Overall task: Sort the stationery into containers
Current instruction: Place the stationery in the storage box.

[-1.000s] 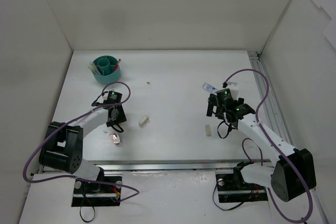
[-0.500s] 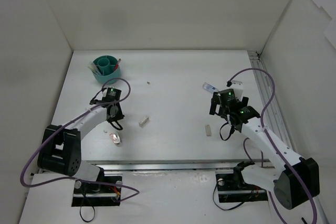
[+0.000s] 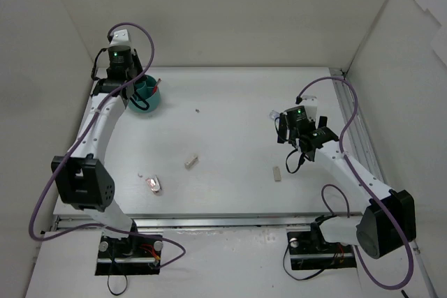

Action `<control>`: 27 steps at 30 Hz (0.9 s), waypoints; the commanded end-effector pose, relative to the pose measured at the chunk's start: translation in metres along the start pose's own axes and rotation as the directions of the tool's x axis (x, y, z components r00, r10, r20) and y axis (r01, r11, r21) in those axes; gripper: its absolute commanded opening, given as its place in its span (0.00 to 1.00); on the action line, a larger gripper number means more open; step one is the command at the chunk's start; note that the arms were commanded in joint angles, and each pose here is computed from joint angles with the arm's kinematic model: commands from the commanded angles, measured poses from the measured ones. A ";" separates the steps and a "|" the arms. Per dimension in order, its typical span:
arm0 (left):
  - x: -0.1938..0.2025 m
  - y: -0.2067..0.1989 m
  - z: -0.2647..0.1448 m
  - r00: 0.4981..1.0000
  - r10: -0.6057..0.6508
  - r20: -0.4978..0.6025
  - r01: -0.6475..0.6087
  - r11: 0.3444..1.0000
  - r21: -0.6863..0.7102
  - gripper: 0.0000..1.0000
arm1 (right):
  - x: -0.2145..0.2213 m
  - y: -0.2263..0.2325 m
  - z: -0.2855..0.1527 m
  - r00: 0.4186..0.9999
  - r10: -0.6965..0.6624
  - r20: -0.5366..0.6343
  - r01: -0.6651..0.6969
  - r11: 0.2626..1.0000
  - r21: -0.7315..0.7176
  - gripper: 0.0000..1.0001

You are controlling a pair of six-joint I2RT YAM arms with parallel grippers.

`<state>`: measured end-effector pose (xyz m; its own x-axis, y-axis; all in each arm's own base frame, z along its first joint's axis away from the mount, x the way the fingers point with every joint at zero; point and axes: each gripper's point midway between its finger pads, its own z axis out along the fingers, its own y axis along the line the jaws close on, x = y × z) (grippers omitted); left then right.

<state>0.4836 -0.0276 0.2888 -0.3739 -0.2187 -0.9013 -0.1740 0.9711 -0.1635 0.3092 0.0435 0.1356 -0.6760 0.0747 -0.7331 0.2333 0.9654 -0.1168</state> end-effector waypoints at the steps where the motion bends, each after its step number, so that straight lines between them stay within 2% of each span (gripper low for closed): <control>1: -0.034 -0.003 0.031 0.995 0.083 0.056 -0.084 0.996 0.029 0.00 | -0.034 -0.004 0.002 0.998 -0.007 0.070 0.003 0.998 0.059 0.98; 2: -0.022 -0.003 0.050 0.994 0.105 0.018 -0.105 0.994 0.024 0.00 | -0.033 -0.004 0.008 0.998 -0.014 0.053 0.010 0.998 0.065 0.98; 3: -0.044 -0.004 0.053 0.989 0.130 0.064 -0.132 0.991 0.031 0.00 | -0.035 -0.002 0.009 0.999 -0.021 0.050 0.017 0.998 0.061 0.98; 4: -0.051 -0.005 0.059 0.988 0.137 0.077 -0.139 0.990 0.023 0.00 | -0.039 -0.002 0.010 0.999 -0.015 0.051 0.012 0.998 0.058 0.98; 5: -0.038 -0.004 0.079 0.987 0.154 0.048 -0.155 0.988 0.016 0.00 | -0.036 -0.002 0.017 0.999 -0.016 0.029 0.014 0.998 0.057 0.98; 7: -0.054 -0.013 0.090 0.982 0.170 0.081 -0.173 0.984 0.043 0.01 | -0.039 0.001 0.021 1.000 -0.017 0.018 0.017 0.999 0.043 0.98; 8: -0.035 -0.013 0.109 0.983 0.183 0.030 -0.184 0.982 0.049 0.02 | -0.037 0.001 0.026 1.000 -0.018 0.000 0.018 0.999 0.040 0.98; 9: -0.051 -0.025 0.110 0.981 0.183 0.065 -0.188 0.977 0.096 0.02 | -0.037 0.001 0.027 1.000 -0.020 -0.004 0.020 0.999 0.040 0.98; 10: -0.038 -0.025 0.127 0.982 0.188 0.037 -0.190 0.977 0.096 0.02 | -0.037 0.001 0.030 1.000 -0.024 -0.012 0.024 0.999 0.042 0.98; 11: -0.050 -0.022 0.129 0.982 0.180 0.060 -0.185 0.979 0.089 0.03 | -0.037 0.002 0.031 0.999 -0.029 -0.015 0.029 0.999 0.040 0.98; 13: -0.040 -0.022 0.145 0.983 0.179 0.044 -0.182 0.979 0.088 0.04 | -0.037 0.002 0.034 0.999 -0.029 -0.023 0.030 0.999 0.039 0.98; 20: -0.023 -0.006 0.161 0.991 0.130 0.011 -0.131 0.990 0.049 0.06 | -0.033 0.004 0.039 0.999 -0.022 -0.045 0.023 0.999 0.028 0.98; 25: -0.003 0.006 0.165 0.990 0.139 -0.031 -0.139 0.990 0.006 0.08 | -0.029 0.003 0.042 0.998 -0.019 -0.056 0.020 0.999 0.032 0.98; 27: 0.001 0.008 0.165 0.989 0.142 -0.040 -0.142 0.990 -0.004 0.12 | -0.026 0.004 0.042 0.998 -0.018 -0.061 0.020 0.999 0.028 0.98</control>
<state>0.6298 -0.0149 0.1636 -0.5459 -0.0669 -0.8352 -0.0844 0.9961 -0.0246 0.3455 0.0336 0.1136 -0.7539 0.0561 -0.6546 0.2226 0.9592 -0.1741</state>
